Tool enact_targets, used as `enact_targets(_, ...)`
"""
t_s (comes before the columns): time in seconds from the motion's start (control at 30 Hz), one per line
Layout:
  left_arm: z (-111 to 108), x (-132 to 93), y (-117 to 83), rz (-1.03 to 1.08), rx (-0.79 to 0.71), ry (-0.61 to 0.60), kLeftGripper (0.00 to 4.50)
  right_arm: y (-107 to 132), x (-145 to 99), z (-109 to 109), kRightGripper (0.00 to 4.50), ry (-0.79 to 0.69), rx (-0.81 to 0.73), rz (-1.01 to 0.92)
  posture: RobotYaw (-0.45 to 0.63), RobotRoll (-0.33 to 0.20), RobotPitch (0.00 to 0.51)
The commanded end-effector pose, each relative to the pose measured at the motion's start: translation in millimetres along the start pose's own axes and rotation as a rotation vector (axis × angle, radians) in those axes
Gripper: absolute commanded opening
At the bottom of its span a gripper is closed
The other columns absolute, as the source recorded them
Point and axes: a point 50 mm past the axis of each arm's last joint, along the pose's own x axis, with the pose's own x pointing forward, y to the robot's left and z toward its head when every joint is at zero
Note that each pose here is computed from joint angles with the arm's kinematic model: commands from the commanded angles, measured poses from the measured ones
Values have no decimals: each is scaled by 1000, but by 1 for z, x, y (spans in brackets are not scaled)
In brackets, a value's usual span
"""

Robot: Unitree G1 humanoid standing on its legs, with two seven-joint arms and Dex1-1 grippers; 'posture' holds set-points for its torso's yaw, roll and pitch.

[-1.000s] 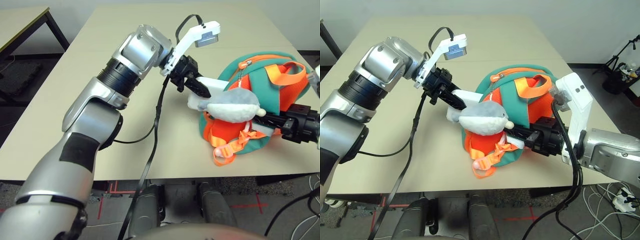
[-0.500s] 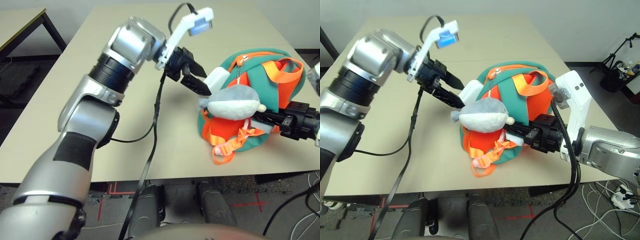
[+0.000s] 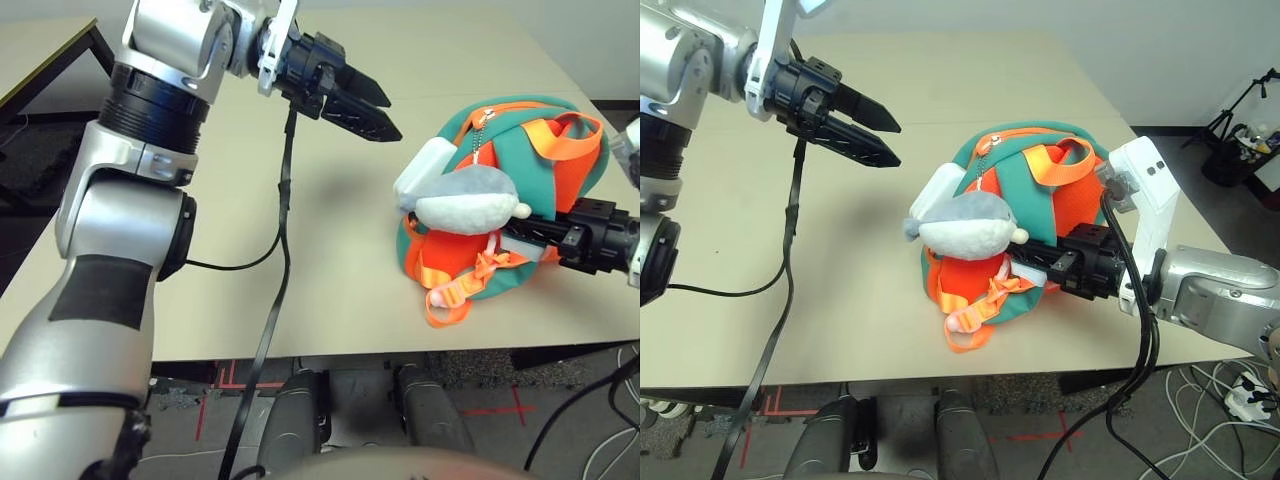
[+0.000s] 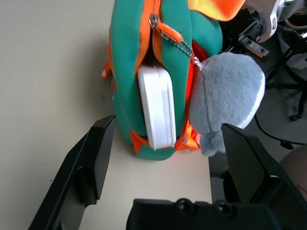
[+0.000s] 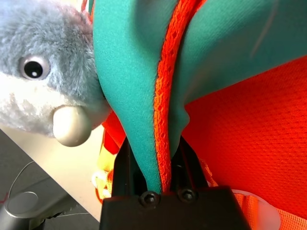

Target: Put the pencil case into the backpack and zip it.

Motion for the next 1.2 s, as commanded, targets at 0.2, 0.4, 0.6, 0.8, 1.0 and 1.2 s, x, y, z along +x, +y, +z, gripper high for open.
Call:
enact_targets(0.2, -1, 6, 9, 38, -45, -38, 4500, 2, 1, -1, 192, 9, -5, 15, -126, 0, 82)
enact_targets(0.4, -2, 7, 7, 34, -50, -21, 4500, 2, 1, -1, 192, 7, -6, 13, -124, 0, 76)
enact_targets(0.6, -2, 8, 3, 15, -27, -9, 4500, 2, 2, -1, 192, 8, -9, 13, -117, 0, 70)
enact_targets(0.8, -2, 10, 2, 9, -56, -27, 4500, 1, 3, 0, 192, 7, -11, 18, -114, 0, 72)
enact_targets(1.0, -1, 11, 4, 38, -74, -46, 4339, 1, 5, 0, 192, 6, -12, 23, -111, 0, 73)
enact_targets(1.2, -2, 10, 0, 28, -73, -40, 2956, 0, 5, 0, 192, 5, -14, 25, -109, 0, 70)
